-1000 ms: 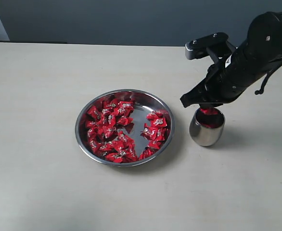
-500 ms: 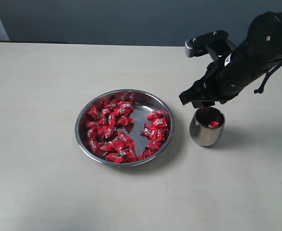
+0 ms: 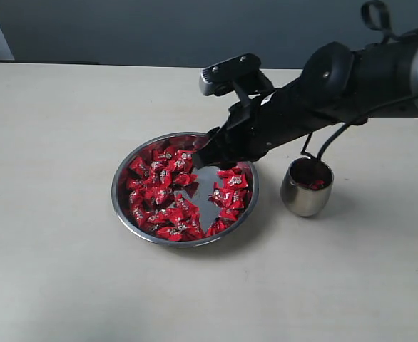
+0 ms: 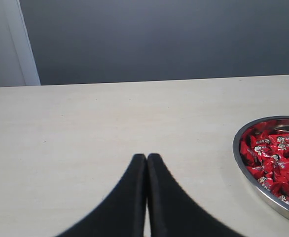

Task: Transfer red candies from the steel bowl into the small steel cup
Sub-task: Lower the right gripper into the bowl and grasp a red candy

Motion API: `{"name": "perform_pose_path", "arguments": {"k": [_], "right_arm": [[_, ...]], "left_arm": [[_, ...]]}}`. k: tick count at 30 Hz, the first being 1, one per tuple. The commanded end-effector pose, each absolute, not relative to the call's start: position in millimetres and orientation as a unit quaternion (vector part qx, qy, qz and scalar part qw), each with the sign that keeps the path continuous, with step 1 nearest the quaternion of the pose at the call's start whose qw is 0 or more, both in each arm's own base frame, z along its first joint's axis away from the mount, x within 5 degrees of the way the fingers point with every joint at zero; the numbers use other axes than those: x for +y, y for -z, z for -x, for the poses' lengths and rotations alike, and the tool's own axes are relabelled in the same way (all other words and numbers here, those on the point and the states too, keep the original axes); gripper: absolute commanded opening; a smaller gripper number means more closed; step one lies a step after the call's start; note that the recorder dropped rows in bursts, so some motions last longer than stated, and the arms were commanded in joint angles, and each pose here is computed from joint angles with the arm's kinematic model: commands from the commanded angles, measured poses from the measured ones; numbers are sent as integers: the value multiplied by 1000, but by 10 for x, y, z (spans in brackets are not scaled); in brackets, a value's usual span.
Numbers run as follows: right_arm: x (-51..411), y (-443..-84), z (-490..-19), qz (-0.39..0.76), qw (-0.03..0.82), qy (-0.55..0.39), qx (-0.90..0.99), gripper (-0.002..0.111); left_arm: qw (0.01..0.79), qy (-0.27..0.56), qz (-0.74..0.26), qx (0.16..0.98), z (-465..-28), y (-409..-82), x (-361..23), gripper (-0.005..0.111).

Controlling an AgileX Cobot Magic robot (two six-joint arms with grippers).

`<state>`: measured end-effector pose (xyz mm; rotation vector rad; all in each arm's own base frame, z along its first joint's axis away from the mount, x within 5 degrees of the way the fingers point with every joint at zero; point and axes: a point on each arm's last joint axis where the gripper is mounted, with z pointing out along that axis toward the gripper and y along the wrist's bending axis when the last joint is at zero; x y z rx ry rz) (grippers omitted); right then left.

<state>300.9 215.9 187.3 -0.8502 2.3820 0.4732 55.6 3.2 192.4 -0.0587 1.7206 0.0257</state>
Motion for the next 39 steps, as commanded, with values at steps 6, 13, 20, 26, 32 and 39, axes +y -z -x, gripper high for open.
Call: {"name": "perform_pose_path", "arguments": {"k": [6,13,20,26,32,39], "right_arm": [[2543,-1578,-3341,329,269,-186,886,50],[2635,-1311,-3454,332,243,-185,892,50],[2654,-1148,-3446,337,216,-186,898,50],[2652,-1044,-3443,337,205,-183,901,31],[2654,-1199,-3434,339,215,-189,896,4],[2609,-1864,-3343,370,263,-199,869,3]], "left_arm": [[654,-10,24,756,-554,-1922,29,0],[654,-10,24,756,-554,-1922,29,0],[654,-10,24,756,-554,-1922,29,0],[654,-10,24,756,-554,-1922,29,0],[654,-10,24,756,-554,-1922,29,0],[654,-9,24,756,-554,-1922,29,0]]}}
